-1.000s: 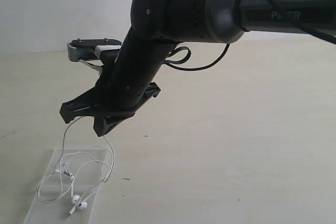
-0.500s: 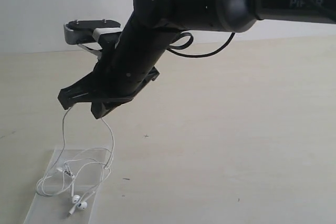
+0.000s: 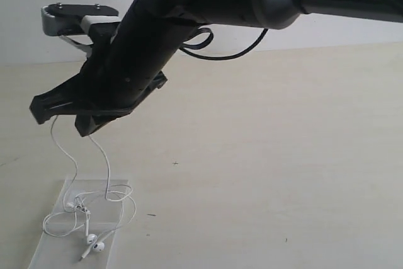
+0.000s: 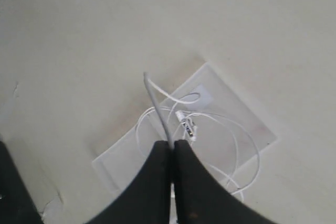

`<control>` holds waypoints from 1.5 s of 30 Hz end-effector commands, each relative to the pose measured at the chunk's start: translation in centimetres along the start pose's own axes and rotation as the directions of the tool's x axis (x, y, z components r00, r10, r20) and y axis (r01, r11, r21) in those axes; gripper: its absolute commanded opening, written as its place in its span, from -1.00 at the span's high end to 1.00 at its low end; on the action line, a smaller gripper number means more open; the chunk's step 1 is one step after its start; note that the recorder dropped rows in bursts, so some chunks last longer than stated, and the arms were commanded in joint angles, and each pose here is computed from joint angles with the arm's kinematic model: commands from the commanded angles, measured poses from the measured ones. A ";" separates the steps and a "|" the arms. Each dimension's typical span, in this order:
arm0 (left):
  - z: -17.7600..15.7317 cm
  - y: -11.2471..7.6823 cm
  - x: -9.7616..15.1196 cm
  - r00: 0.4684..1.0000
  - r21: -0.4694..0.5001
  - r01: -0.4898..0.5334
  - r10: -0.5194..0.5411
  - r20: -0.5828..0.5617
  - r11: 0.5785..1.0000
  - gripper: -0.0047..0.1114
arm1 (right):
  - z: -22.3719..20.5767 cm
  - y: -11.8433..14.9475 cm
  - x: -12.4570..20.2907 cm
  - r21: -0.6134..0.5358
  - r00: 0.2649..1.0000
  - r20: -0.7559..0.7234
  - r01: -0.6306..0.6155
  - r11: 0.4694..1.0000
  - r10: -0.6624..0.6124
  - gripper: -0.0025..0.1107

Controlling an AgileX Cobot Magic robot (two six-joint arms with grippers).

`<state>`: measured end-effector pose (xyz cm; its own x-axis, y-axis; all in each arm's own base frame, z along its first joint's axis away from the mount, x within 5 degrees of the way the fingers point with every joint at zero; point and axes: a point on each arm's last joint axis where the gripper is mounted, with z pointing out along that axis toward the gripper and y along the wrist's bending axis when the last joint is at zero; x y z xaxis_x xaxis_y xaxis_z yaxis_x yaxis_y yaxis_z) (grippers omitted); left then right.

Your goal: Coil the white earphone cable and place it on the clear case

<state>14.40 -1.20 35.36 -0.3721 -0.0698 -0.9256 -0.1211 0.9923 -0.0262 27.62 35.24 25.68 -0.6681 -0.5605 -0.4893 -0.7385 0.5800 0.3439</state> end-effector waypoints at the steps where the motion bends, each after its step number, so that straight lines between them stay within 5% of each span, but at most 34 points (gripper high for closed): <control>1: 0.0 0.1 0.0 1.000 -0.001 -0.007 0.007 0.010 1.000 -0.26 | 0.7 1.8 0.1 -0.035 1.000 -0.001 0.024 0.999 -0.024 0.96; 9: 0.0 0.1 0.0 1.000 -0.003 -0.005 0.005 0.005 1.000 -0.26 | 3.4 3.9 1.2 -0.077 0.999 -0.042 0.023 0.997 -0.026 0.96; 25: 0.0 0.1 0.0 1.000 -0.005 -0.007 0.007 0.004 1.000 -0.26 | 9.0 2.1 3.9 -0.077 0.969 -0.242 -0.081 0.994 0.060 0.96; 31: 0.0 0.1 0.0 1.000 -0.005 -0.007 0.007 0.004 1.000 -0.26 | 9.2 2.0 4.0 -0.089 0.972 -0.236 -0.025 0.996 0.003 0.94; 45: 0.0 0.1 0.0 1.000 -0.005 -0.007 0.007 0.004 1.000 -0.26 | 9.2 2.2 3.8 -0.101 0.975 -0.223 -0.039 0.994 0.016 -0.09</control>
<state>14.41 -1.21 35.37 -0.3712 -0.0681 -0.9261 -0.1193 0.9925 -0.0252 24.27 39.58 16.87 -0.6821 -0.6774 -0.2754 -0.7176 0.5475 0.4305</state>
